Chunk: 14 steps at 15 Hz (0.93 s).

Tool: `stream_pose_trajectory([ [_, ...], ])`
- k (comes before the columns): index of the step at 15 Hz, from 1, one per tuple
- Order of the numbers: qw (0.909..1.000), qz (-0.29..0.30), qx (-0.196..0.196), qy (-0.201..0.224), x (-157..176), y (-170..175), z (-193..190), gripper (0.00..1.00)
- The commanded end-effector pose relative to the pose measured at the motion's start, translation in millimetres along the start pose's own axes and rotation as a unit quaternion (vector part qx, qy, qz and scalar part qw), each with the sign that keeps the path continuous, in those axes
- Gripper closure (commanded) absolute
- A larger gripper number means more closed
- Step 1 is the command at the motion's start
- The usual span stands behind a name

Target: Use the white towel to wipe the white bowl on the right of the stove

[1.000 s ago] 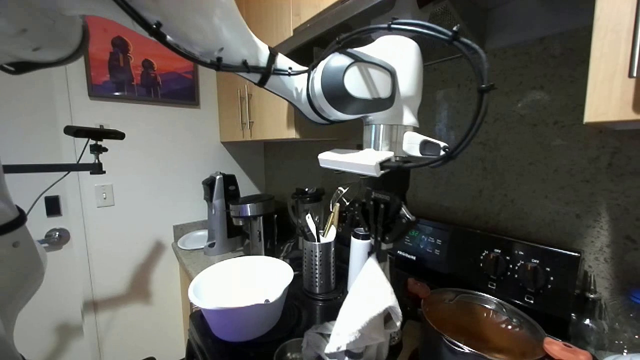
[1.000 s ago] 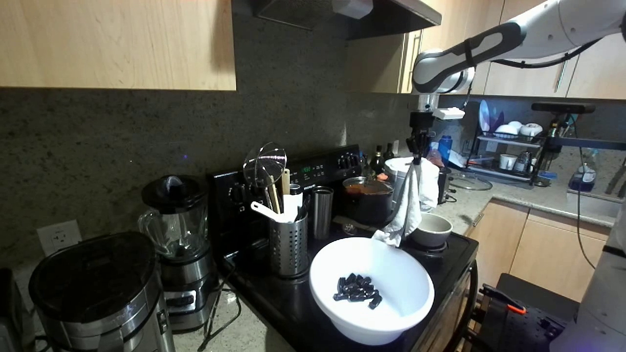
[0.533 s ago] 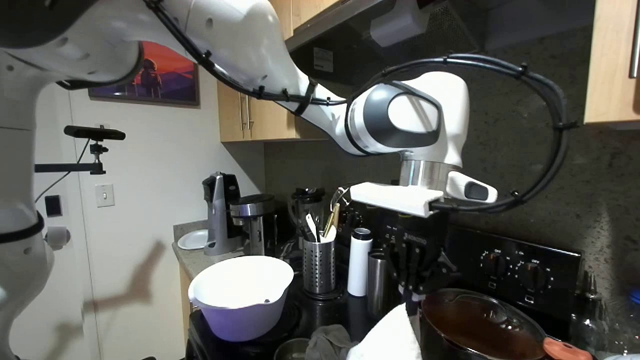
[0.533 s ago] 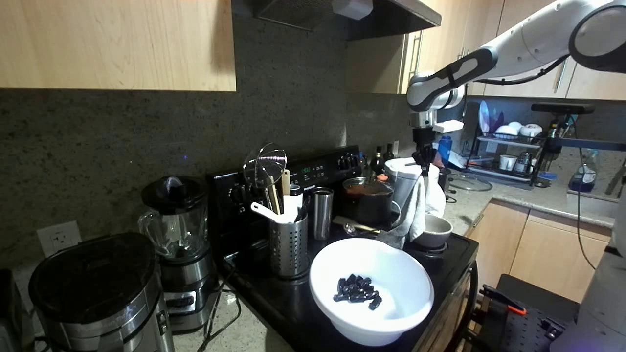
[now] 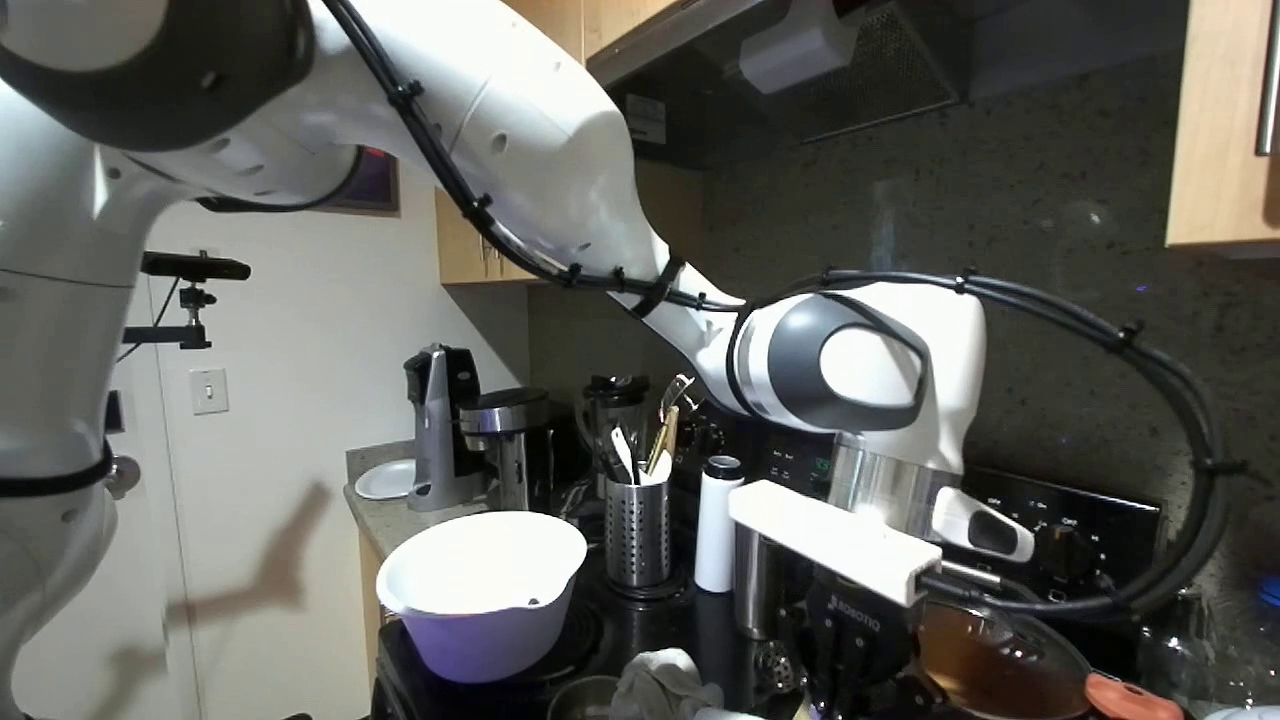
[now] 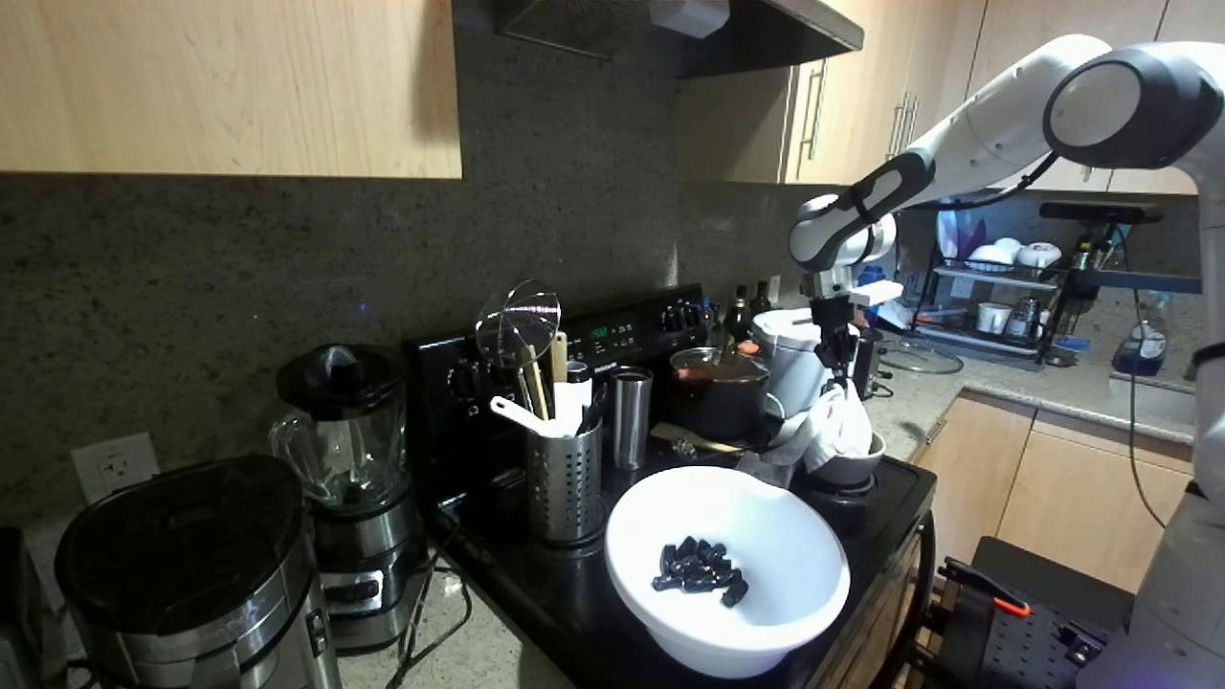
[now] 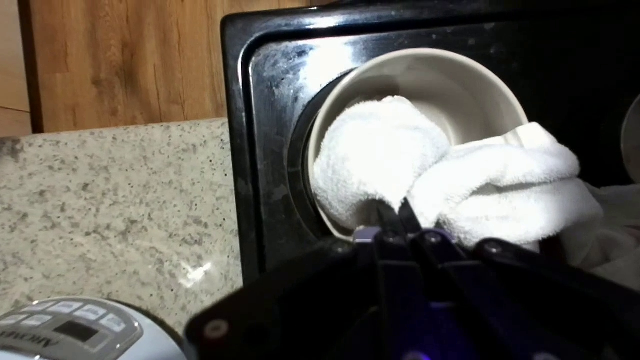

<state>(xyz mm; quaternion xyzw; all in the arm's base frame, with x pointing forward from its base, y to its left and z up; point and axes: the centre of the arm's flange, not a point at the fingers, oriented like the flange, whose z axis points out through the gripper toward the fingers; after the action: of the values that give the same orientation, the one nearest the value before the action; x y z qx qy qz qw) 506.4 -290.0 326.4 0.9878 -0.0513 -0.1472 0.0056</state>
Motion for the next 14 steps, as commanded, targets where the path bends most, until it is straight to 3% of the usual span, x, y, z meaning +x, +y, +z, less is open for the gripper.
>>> stream_pose_trajectory([
  [1,0.9998,-0.018,0.012,-0.005,-7,3,33,1.0],
  [10,0.9989,-0.031,0.034,-0.011,-32,2,104,1.0],
  [14,0.998,-0.031,0.043,-0.034,-39,-8,113,1.0],
])
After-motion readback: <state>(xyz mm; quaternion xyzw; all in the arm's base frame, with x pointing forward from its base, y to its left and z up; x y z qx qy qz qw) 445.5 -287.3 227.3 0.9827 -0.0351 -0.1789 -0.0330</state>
